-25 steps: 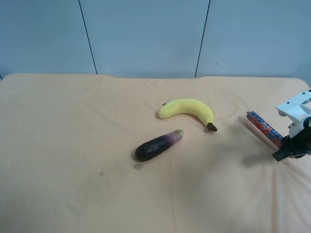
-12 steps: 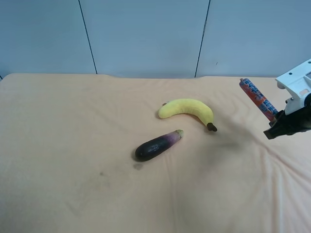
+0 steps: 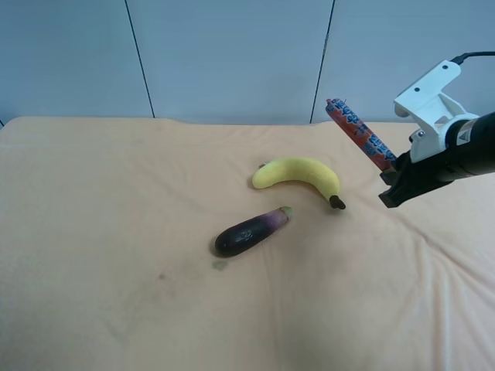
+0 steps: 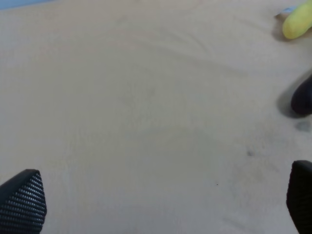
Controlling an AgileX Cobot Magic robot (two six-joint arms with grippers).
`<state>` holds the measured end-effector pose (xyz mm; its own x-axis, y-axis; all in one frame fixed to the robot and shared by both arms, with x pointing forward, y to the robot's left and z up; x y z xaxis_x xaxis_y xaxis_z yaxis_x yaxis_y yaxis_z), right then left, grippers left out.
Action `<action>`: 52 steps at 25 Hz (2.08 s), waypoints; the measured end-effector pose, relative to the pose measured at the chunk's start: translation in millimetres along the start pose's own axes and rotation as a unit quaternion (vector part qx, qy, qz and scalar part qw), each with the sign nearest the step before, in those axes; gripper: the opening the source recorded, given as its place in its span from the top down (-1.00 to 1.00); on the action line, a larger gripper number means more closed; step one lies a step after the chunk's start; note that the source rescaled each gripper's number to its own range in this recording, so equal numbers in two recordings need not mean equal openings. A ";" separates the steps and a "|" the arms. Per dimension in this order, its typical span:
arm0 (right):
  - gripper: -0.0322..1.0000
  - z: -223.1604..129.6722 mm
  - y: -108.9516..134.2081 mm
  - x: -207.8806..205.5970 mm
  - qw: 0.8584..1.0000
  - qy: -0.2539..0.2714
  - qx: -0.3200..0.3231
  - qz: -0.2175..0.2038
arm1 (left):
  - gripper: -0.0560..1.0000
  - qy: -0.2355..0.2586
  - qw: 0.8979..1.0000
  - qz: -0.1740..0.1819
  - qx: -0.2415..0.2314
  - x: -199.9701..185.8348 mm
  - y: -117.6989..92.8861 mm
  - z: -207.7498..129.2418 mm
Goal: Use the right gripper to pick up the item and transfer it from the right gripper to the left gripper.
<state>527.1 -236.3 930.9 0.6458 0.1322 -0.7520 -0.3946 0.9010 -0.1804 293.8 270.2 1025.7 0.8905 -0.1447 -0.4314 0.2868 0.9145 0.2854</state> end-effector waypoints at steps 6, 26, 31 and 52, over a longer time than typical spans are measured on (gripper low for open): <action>0.93 27.4 30.1 -6.7 0.999 -0.032 -0.019 0.037 | -1.00 0.000 1.000 0.000 0.000 0.0 0.0 0.0; 0.93 118.8 79.7 -48.6 0.981 -0.159 -0.074 0.087 | -1.00 0.000 1.000 0.000 0.000 0.0 0.0 0.0; 0.93 127.3 82.9 -52.5 0.975 -0.186 -0.089 0.085 | -1.00 0.000 1.000 0.000 0.000 0.0 0.0 0.0; 0.93 146.7 94.1 -64.1 0.959 -0.253 -0.097 0.088 | -1.00 0.000 1.000 0.000 0.000 0.0 -0.1 0.1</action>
<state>544.4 -99.4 1055.1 0.7726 0.5033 -0.3870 -0.6093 0.7592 -0.2291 293.8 270.1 1025.8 0.8904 -0.1455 -0.4313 0.2873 0.9145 0.2847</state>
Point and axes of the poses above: a point on each arm's last joint axis where the gripper is mounted, x pointing out along that axis toward the gripper, y along the wrist's bending axis when the last joint is at zero, z = x × y, the point moved 7 cm from there along x, pointing out along that axis toward the gripper, and after that the axes turned 14 degrees about x, right-handed, at the moved point
